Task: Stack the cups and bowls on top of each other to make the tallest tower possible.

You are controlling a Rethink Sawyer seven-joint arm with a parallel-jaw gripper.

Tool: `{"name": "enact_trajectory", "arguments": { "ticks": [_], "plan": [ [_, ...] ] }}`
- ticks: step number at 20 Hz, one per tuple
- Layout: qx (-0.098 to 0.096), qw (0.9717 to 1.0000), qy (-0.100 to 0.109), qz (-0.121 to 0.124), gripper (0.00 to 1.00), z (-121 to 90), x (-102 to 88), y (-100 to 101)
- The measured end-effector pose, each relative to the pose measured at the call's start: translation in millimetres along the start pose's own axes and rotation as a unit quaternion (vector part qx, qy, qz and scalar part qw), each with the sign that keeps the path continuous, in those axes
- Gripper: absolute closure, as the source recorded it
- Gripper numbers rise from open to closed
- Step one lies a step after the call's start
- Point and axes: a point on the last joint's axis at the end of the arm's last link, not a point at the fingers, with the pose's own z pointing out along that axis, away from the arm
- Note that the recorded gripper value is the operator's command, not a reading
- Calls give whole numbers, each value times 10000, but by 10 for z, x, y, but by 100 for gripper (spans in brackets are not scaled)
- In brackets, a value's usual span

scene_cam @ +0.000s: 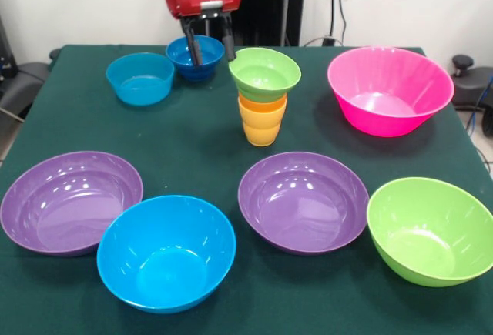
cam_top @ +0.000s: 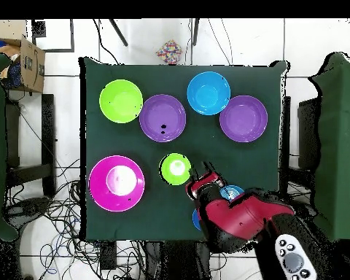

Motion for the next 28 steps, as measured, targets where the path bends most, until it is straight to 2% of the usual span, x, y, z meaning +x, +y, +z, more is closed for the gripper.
{"name": "enact_trajectory", "arguments": {
  "ticks": [2, 5, 7, 8, 10, 12, 15, 17, 18, 25, 28],
  "plan": [
    [-14, 10000, -2, 76, 0, 18, 29, -69],
    [-10, 9995, 7, 319, 0, 27, 84, -198],
    [13, 9977, 31, 672, 0, 29, 141, -324],
    [38, 9940, 80, 1089, 0, 25, 210, -446],
    [46, 9902, 132, 1392, 0, 20, 270, -525],
    [41, 9846, 212, 1736, 0, 7, 352, -606],
    [7, 9779, 330, 2064, 0, -22, 456, -674],
    [-39, 9756, 403, 2159, 0, -40, 514, -687],
    [-61, 9753, 438, 2163, 0, -45, 542, -685],
    [-255, 9774, 610, 2008, 0, 15, 678, -546],
    [-345, 9795, 644, 1878, 0, 72, 734, -444]
  ]
}}
